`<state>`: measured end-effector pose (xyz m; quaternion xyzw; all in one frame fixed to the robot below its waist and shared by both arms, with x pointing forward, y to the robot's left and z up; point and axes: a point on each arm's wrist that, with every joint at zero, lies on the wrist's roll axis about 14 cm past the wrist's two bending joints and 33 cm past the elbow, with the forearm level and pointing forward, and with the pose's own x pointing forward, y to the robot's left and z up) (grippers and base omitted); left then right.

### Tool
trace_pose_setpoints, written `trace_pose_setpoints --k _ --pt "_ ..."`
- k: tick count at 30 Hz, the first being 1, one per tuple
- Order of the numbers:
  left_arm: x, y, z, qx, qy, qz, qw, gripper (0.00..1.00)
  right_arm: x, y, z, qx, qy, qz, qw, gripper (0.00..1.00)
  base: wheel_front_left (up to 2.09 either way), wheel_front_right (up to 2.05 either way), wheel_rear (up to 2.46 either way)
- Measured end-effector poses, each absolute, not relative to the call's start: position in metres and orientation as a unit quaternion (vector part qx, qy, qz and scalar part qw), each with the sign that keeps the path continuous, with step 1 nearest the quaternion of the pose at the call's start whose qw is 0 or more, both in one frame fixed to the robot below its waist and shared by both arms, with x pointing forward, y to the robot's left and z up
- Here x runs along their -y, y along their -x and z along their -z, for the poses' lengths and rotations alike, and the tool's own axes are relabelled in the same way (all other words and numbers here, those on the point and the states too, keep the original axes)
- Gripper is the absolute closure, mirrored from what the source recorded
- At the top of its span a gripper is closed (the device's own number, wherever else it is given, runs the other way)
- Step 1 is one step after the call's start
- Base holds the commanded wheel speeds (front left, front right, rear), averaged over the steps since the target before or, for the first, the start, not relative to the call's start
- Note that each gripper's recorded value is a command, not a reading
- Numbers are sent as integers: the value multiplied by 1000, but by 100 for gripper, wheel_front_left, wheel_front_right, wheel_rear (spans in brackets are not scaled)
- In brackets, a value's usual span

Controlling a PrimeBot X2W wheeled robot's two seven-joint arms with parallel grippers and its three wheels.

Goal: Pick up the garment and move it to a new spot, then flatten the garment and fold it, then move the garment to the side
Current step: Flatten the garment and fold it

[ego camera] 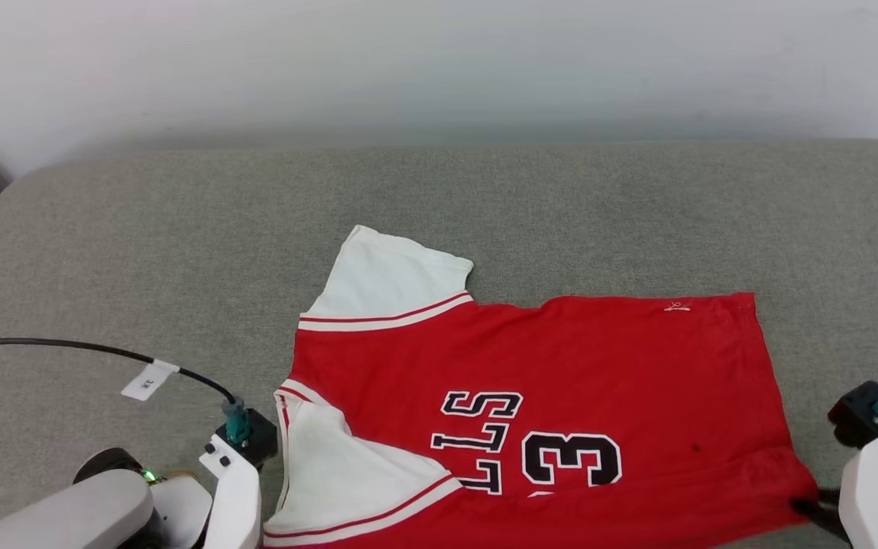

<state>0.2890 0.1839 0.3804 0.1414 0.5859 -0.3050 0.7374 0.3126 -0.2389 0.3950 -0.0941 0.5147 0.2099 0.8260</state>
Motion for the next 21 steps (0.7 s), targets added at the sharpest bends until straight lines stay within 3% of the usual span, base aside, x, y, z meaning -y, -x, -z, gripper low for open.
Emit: trace_pose_setpoints --k 5,8,11,17,21 --pt "-182 -322 -415 -504 -143 294 799 0 245 -355 -441 -385 119 -193 895 0 0 0 0" --pt "-188 -356 -447 -421 -179 272 846 0 244 -383 -480 -273 119 -178 938 0 0 0 0" --pt "-191 -383 -471 -360 -198 254 875 0 245 -404 -513 -173 115 -155 966 0 0 0 0" --pt "-187 -426 -504 -283 -213 233 906 0 238 -413 -547 -30 81 -107 991 0 0 0 0" --pt "-185 -457 -523 -250 -214 220 918 0 235 -403 -556 27 55 -74 995 0 0 0 0"
